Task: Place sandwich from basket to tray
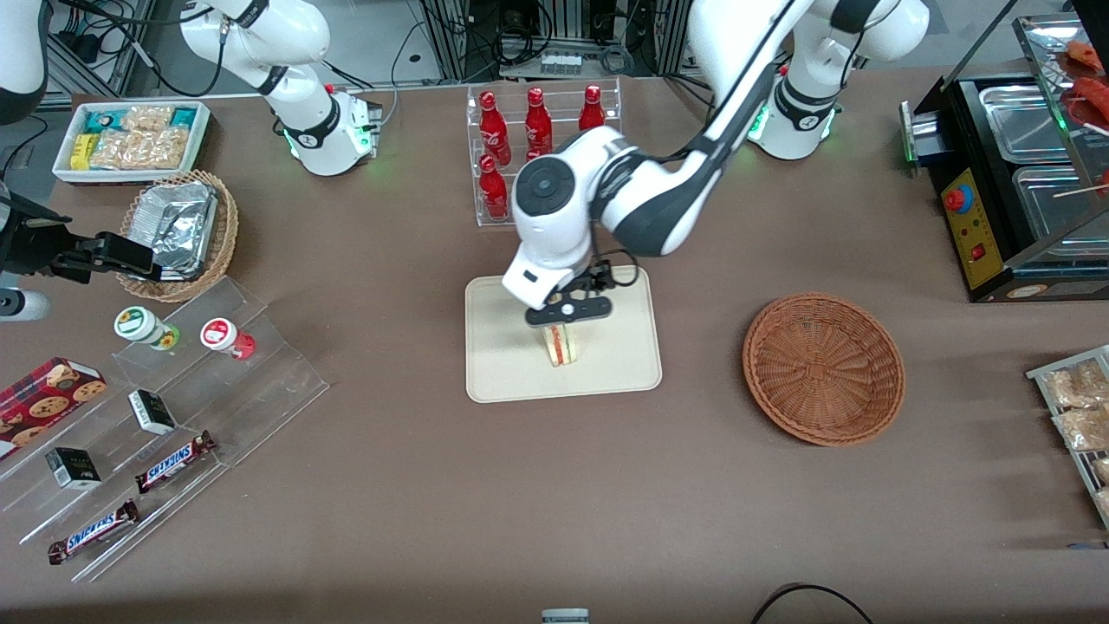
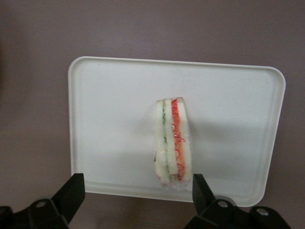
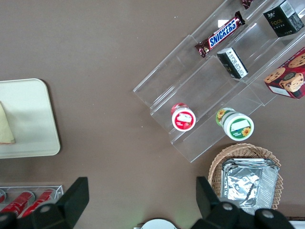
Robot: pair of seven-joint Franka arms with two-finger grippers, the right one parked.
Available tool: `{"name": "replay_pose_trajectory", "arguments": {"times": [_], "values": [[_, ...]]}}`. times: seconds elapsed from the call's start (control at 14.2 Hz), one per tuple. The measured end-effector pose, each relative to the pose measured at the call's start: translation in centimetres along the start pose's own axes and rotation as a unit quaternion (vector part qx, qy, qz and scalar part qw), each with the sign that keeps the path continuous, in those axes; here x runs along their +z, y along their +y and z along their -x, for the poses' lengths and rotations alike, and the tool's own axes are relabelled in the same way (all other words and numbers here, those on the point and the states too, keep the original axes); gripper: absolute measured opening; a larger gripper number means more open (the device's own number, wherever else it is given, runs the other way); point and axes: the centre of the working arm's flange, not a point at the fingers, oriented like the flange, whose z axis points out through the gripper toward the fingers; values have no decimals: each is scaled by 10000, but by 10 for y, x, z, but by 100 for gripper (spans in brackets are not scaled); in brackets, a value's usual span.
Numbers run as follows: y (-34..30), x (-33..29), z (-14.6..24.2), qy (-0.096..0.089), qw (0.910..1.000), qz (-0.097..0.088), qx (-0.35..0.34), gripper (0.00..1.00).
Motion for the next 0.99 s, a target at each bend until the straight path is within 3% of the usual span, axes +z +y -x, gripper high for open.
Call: {"name": "replay_pose_trajectory", "arguments": {"times": [0.49,0.7,0.99], "values": [[-121,-94,-61,-51,9993,-53,-353,100],[-177,-118,-77,-161,9996,-122,-217,100],[-272,-160,-96,-320,9995,15,-37,100]]}}
